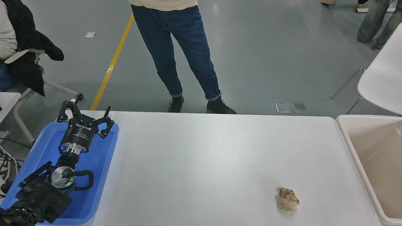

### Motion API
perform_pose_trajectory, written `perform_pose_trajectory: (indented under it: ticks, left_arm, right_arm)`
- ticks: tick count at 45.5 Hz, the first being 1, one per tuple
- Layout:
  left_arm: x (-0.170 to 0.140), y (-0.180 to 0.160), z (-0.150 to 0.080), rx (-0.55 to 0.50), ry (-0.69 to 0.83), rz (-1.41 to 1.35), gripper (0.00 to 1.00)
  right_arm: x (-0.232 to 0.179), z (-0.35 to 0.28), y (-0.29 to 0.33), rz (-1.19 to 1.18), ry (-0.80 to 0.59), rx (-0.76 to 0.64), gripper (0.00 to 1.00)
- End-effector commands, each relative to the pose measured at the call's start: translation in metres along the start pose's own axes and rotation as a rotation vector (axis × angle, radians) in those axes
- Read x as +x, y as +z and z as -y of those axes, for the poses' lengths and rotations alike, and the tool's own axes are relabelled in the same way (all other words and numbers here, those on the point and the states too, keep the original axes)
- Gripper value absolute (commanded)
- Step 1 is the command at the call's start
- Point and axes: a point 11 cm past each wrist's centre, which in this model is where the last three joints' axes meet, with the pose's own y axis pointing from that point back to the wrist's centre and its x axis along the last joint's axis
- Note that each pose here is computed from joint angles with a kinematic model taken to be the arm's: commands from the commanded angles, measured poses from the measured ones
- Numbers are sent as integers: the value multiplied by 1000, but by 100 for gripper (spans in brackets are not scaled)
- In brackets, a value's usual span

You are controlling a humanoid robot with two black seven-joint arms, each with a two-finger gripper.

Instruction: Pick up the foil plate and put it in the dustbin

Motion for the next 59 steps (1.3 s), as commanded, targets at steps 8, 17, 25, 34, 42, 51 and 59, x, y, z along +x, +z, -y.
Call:
perform_pose_trajectory:
  ticks: [8,17,25,34,42,51,59]
  left_arm:
    - [0,0,0,0,0,0,100]
    - [0,0,0,0,0,0,100]
    - [-1,0,1,1,-1,0,100]
    - [-1,0,1,1,-1,0,100]
    - [0,0,0,2,0,0,100]
    - [-1,0,1,2,-2,1,100]
    - [-1,0,1,1,-1,0,100]
  right_arm:
    - [9,-57,-32,7,-285,113,100]
    - [46,-85,-46,-76,-404,125,100]
    - [62,-105,-71,-92,-522,183,100]
    - [91,-139,-101,-148,-634,246,100]
    - [117,-169,-125,-308,-653,188,100]
    - [126,-196,-146,-393,-633,200,100]
    - [130,-209,-169,-501,-598,199,100]
